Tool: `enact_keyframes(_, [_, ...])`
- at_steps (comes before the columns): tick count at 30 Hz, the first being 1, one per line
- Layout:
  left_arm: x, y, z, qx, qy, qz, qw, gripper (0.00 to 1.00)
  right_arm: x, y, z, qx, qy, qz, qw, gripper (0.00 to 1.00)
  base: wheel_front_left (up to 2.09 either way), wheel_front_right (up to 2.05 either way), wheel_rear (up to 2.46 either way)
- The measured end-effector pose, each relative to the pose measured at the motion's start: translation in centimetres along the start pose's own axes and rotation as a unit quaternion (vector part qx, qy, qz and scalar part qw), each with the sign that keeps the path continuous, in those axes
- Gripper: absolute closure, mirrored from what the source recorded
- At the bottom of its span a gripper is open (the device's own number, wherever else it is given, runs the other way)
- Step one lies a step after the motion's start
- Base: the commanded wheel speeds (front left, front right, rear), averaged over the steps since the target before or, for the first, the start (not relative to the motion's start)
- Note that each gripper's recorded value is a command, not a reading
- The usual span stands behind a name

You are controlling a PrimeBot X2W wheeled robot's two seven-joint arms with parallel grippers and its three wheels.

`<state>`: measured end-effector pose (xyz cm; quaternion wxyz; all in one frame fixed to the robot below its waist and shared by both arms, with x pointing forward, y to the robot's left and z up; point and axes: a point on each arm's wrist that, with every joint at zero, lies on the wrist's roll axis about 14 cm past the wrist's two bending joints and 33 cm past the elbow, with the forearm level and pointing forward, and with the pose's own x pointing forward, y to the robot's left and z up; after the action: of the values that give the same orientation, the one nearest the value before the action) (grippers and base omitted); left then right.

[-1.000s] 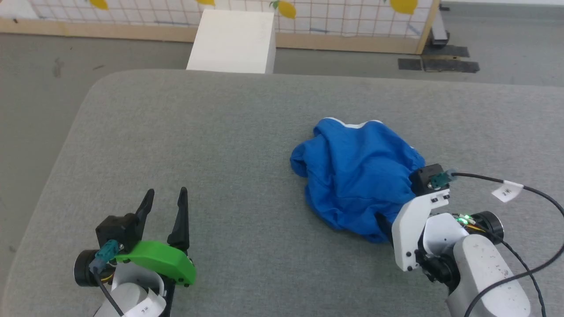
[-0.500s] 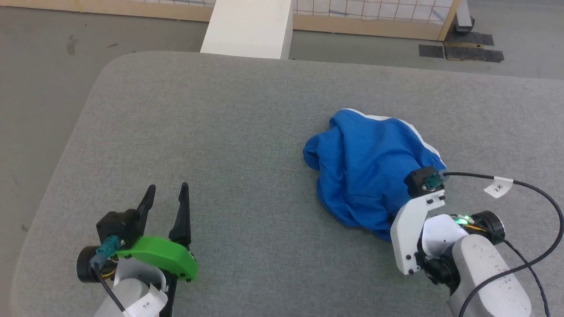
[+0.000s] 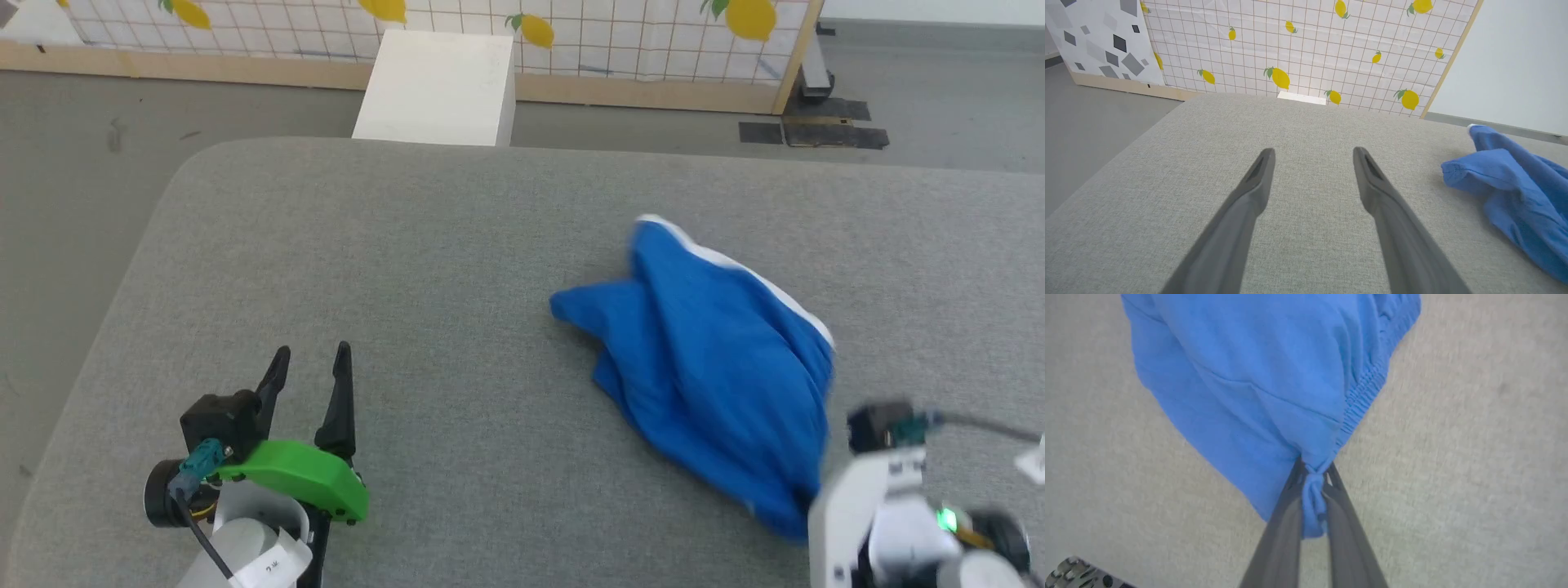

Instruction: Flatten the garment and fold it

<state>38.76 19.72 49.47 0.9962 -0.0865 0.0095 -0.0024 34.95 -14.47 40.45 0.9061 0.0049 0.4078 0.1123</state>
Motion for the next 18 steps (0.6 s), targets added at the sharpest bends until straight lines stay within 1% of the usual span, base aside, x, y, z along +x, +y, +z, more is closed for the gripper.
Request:
enact_keyframes(3, [0.0,-0.3,0.1,0.0,-0.001,-0.004,1.0,0.0,-0.7,-0.3,-4.3,0.027,0.063,-0.003,0.998,1.0,0.0,0.0,0.0])
enact_keyframes(4, [0.0,-0.4,0.1,-0.001,-0.001,-0.005,1.0,0.0,-0.9,-0.4,-5.2,0.035,0.076,-0.004,0.997,1.0,0.0,0.0,0.0])
enact_keyframes(6, [0.1,-0.5,0.1,-0.002,0.0,-0.007,1.0,0.0,-1.1,-0.8,-5.3,0.047,0.07,-0.01,0.996,1.0,0.0,0.0,0.0])
enact_keyframes(7, [0.1,-0.5,0.0,-0.002,0.0,-0.007,1.0,0.0,-1.1,-1.0,-4.9,0.053,0.058,-0.012,0.997,0.57,0.0,0.0,0.0])
enact_keyframes(8, [0.2,-0.6,0.0,-0.004,0.0,-0.008,1.0,0.0,-1.2,-1.1,-4.3,0.059,0.043,-0.012,0.997,0.0,0.0,0.0,0.0])
enact_keyframes(10, [0.2,-0.7,0.0,-0.007,0.001,-0.01,1.0,0.0,-1.4,-1.2,-3.0,0.069,0.007,-0.011,0.998,0.0,0.0,0.0,0.0])
enact_keyframes(13, [0.3,-0.9,0.0,-0.012,0.002,-0.011,1.0,0.0,-2.1,-1.9,0.4,0.102,-0.075,-0.007,0.992,0.0,0.0,0.0,0.0])
enact_keyframes(15, [0.3,-1.1,0.0,-0.012,0.004,-0.014,1.0,0.0,-3.0,-2.9,3.0,0.122,-0.137,-0.011,0.983,0.0,0.0,0.0,0.0])
enact_keyframes(18, [0.3,-1.4,0.0,-0.013,0.004,-0.019,1.0,0.0,-4.4,-5.0,5.2,0.152,-0.206,-0.028,0.966,0.0,0.0,0.0,0.0])
